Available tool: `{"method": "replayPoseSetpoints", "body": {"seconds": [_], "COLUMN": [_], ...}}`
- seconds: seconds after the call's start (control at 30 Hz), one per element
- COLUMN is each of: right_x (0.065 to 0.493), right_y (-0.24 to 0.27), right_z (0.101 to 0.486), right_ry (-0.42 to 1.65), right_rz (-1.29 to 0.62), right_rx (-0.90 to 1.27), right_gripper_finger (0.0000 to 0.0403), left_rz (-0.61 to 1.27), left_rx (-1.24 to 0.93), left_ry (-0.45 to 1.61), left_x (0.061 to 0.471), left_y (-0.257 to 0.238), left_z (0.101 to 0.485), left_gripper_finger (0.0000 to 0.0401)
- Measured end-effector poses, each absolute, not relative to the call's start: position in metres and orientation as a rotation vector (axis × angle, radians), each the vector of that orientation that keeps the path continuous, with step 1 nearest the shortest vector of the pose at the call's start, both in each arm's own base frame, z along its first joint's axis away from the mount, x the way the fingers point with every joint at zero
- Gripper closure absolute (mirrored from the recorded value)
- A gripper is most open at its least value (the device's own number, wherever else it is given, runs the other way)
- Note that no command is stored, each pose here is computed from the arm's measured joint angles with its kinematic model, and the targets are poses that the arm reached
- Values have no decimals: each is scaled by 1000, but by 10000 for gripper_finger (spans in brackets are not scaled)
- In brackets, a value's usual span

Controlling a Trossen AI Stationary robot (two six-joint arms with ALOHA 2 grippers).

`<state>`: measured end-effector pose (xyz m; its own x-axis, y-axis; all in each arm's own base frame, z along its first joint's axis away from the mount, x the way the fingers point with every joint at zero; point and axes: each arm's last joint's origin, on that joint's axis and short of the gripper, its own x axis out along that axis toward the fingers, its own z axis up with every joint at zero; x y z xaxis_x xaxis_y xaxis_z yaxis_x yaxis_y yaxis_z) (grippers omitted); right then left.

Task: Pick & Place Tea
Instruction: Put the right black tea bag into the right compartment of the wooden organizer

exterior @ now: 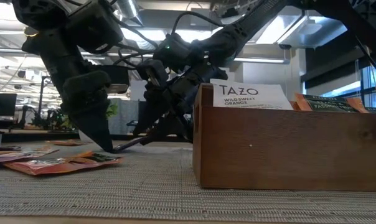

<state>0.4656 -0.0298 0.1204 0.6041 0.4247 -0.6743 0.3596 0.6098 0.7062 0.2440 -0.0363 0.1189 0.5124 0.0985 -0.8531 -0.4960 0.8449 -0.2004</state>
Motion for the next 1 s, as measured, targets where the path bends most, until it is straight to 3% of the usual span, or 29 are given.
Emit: {"method": "replayPoseSetpoints", "body": {"seconds": [0.4, 0.77, 1.0], "right_x": [466, 465, 457], "right_y": [-30, -36, -47], "right_z": [120, 125, 168], "right_ry": [955, 943, 881], "right_rz": [64, 82, 129], "right_rx": [915, 883, 792], "right_gripper_finger": [395, 398, 399], "left_rz": [365, 291, 326], "left_rx": [-462, -489, -434], "left_ry": [955, 911, 741], "left_x": [245, 233, 215], "left_y": [-36, -35, -29], "left_z": [121, 151, 190], "left_gripper_finger": [395, 396, 391]}}
